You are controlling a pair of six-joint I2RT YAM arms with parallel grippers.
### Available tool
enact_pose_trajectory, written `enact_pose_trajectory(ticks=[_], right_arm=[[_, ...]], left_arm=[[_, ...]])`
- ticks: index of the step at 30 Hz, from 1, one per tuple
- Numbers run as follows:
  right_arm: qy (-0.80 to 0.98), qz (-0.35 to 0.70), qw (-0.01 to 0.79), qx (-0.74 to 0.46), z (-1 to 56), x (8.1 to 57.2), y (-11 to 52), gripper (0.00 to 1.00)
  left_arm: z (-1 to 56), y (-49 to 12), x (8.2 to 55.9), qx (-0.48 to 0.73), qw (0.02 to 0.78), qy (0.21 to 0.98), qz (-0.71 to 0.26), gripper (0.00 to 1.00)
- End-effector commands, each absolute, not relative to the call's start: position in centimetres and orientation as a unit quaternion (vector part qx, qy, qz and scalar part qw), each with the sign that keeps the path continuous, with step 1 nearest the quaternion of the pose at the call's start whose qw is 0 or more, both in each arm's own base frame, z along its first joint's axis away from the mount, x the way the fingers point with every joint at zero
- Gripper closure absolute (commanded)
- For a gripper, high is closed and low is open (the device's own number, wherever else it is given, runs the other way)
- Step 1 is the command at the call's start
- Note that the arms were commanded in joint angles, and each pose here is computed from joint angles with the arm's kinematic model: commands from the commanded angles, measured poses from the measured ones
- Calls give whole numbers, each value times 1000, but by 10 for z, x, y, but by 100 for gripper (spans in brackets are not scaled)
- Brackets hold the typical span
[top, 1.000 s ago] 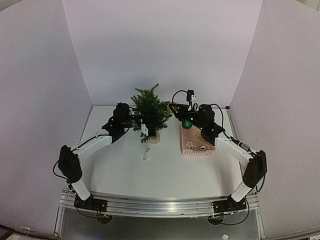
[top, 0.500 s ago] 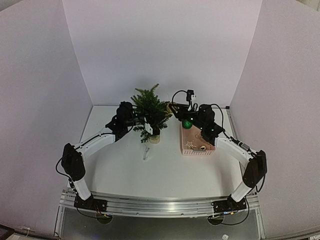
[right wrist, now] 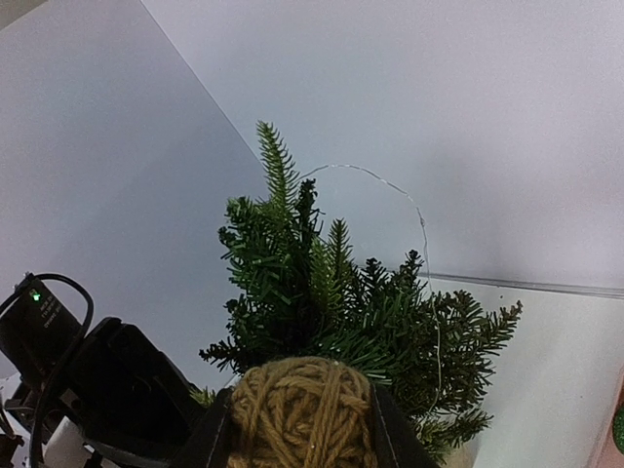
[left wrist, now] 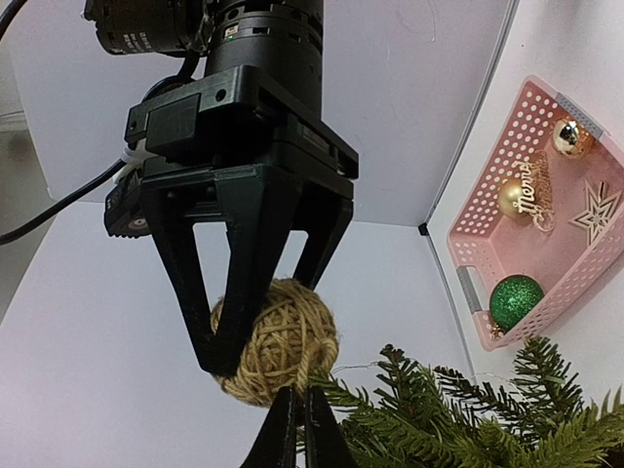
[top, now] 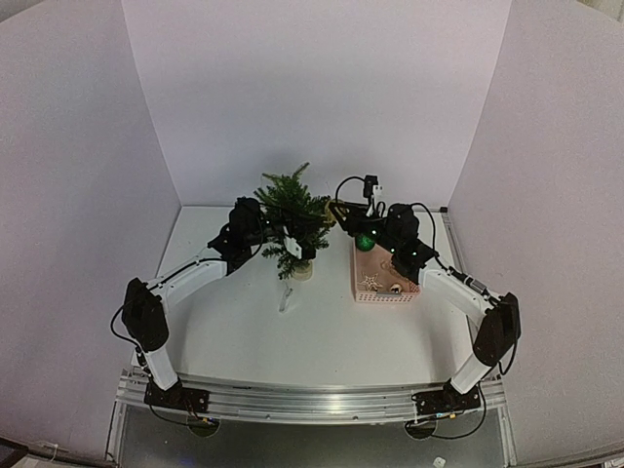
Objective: Decorate the small christmas tree
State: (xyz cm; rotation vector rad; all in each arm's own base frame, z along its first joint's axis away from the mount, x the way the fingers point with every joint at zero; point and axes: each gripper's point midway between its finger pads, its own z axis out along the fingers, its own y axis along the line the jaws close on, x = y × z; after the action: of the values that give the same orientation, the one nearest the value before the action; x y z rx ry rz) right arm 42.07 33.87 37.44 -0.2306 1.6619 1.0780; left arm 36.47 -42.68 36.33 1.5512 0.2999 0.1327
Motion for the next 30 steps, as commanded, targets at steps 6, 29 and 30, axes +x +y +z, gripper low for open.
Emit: enact_pose_trajectory(ticks=[6,29,30], right_arm=[[675,455,573,-98,399,410,329,100],[669,483,562,-60,391,414,329,100],[668,485,562,-57,390,415,329,100]], left_arm=[[380,-427,367,681,717,127,77,100],[347,-423,367,715,678,161,58,100],[346,-423,368,716,676,162,59,100]])
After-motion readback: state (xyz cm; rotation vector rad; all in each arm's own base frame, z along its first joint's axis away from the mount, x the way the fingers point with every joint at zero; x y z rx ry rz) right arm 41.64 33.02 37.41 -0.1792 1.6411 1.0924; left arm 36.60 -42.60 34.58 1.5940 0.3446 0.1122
